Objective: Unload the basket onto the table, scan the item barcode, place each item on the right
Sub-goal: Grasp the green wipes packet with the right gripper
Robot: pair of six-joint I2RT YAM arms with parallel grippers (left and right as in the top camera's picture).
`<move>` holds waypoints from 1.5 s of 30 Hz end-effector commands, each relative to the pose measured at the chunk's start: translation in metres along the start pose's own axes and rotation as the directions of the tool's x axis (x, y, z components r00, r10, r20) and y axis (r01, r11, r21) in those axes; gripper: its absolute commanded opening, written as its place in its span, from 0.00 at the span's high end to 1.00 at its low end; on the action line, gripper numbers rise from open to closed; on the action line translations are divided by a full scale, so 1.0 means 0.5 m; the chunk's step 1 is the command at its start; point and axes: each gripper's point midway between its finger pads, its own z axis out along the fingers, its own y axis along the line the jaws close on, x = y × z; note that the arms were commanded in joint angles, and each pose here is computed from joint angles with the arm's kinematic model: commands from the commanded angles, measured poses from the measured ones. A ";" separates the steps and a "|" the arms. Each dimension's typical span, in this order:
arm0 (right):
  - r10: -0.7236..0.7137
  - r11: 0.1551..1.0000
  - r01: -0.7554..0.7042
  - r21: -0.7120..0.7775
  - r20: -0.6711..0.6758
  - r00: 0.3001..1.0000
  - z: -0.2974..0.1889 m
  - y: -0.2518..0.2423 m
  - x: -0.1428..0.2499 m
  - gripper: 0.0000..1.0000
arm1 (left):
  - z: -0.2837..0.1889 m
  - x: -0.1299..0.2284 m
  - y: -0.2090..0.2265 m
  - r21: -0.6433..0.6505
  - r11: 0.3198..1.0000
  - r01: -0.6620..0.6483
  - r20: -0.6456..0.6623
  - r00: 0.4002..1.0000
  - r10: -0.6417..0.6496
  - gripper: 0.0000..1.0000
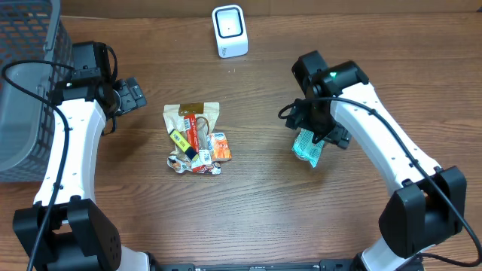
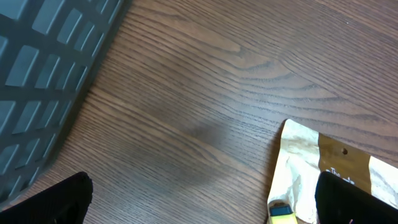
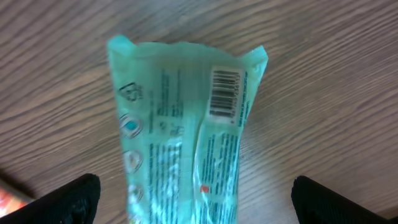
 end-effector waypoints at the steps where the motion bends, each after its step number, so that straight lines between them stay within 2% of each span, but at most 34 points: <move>1: 0.041 0.999 -0.041 -0.012 0.002 0.999 0.012 -0.004 0.003 0.00 | -0.018 -0.014 -0.004 0.014 1.000 -0.015 0.029 0.999 0.015 0.00; 10: 0.044 0.998 -0.044 -0.043 -0.009 0.999 0.059 0.010 0.012 0.09 | -0.018 -0.014 -0.004 0.014 1.000 -0.015 0.029 0.999 0.015 0.00; 14: 0.043 0.998 -0.044 -0.041 -0.010 0.999 0.060 0.009 0.013 0.22 | -0.018 -0.014 -0.004 0.014 1.000 -0.015 0.029 0.999 0.015 0.00; 22: 0.030 0.997 -0.030 -0.074 -0.006 1.000 0.035 0.022 0.006 0.36 | -0.018 -0.014 -0.004 0.015 1.000 -0.015 0.029 0.999 0.015 0.00; 27: 0.029 0.994 -0.027 -0.108 0.019 0.999 0.008 0.033 -0.006 0.38 | -0.018 -0.014 -0.004 0.015 1.000 -0.015 0.029 0.999 0.015 0.00; 31: -0.044 0.986 0.047 -0.161 0.026 0.999 -0.015 0.052 -0.008 0.44 | -0.018 -0.014 -0.004 0.014 1.000 -0.015 0.029 0.999 0.015 0.00; 35: -0.186 0.944 0.188 -0.270 0.034 0.982 -0.041 0.098 0.006 0.47 | -0.018 -0.014 -0.004 0.015 1.000 -0.015 0.029 0.999 0.015 0.00; 45: -0.452 0.812 0.483 -0.328 0.171 0.875 -0.066 0.196 0.061 0.46 | -0.018 -0.014 -0.004 0.014 1.000 -0.015 0.029 0.999 0.015 0.00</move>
